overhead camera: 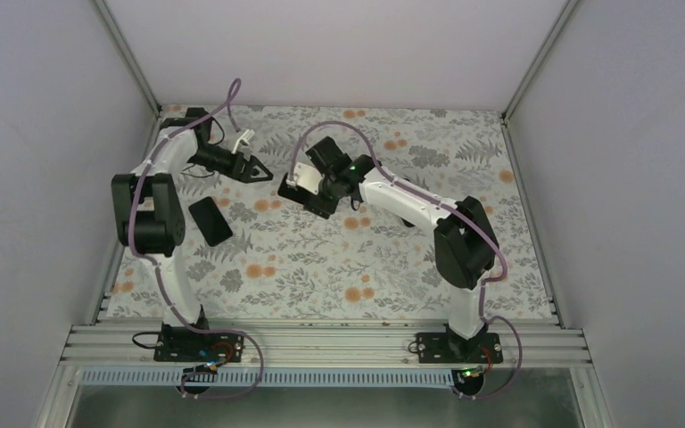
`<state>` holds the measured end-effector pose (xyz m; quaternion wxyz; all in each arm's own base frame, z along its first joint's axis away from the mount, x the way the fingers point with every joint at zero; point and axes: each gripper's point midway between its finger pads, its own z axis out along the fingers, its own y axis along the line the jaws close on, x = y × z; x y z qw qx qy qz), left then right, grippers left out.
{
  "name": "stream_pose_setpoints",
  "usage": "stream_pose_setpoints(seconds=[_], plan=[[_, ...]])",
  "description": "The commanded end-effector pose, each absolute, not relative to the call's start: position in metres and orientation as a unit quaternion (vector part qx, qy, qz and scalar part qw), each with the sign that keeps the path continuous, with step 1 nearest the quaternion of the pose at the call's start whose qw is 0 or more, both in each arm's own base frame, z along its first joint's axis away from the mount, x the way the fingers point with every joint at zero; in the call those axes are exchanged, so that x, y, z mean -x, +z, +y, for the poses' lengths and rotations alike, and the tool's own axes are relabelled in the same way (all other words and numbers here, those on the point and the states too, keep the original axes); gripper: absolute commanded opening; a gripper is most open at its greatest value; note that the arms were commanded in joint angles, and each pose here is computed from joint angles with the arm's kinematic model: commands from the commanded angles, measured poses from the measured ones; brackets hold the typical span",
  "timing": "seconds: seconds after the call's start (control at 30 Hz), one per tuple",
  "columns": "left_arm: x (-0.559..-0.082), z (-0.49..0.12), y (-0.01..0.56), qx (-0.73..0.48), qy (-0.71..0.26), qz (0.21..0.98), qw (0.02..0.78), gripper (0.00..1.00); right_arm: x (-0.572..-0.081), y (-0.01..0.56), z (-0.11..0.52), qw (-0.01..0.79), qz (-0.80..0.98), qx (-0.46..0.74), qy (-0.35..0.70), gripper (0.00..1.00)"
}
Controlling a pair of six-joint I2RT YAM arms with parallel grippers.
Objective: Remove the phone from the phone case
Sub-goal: Pick up the phone at the center of the board.
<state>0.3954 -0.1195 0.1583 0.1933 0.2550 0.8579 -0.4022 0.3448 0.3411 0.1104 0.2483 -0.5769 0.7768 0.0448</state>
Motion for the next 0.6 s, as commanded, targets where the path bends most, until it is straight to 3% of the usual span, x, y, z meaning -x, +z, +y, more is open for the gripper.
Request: stream_pose_setpoints(seconds=[0.0,0.4,0.5,0.57], plan=[[-0.393,-0.131,0.154,-0.219,-0.456,0.852,0.134,0.99,-0.358,0.177,0.363,0.328,0.758,0.562,0.046,0.53],[-0.380,-0.160,0.174,-0.193,-0.556,0.803,0.098,0.92,-0.372,0.198,0.410,0.367,0.734,0.571,0.040,0.54],[-0.373,-0.163,0.175,-0.192,-0.566,0.796,0.094,0.83,-0.374,0.204,0.414,0.377,0.730,0.569,0.047,0.54],[-0.372,-0.167,0.180,-0.193,-0.576,0.788,0.099,0.70,-0.373,0.203,0.417,0.373,0.730,0.571,0.049,0.54]])
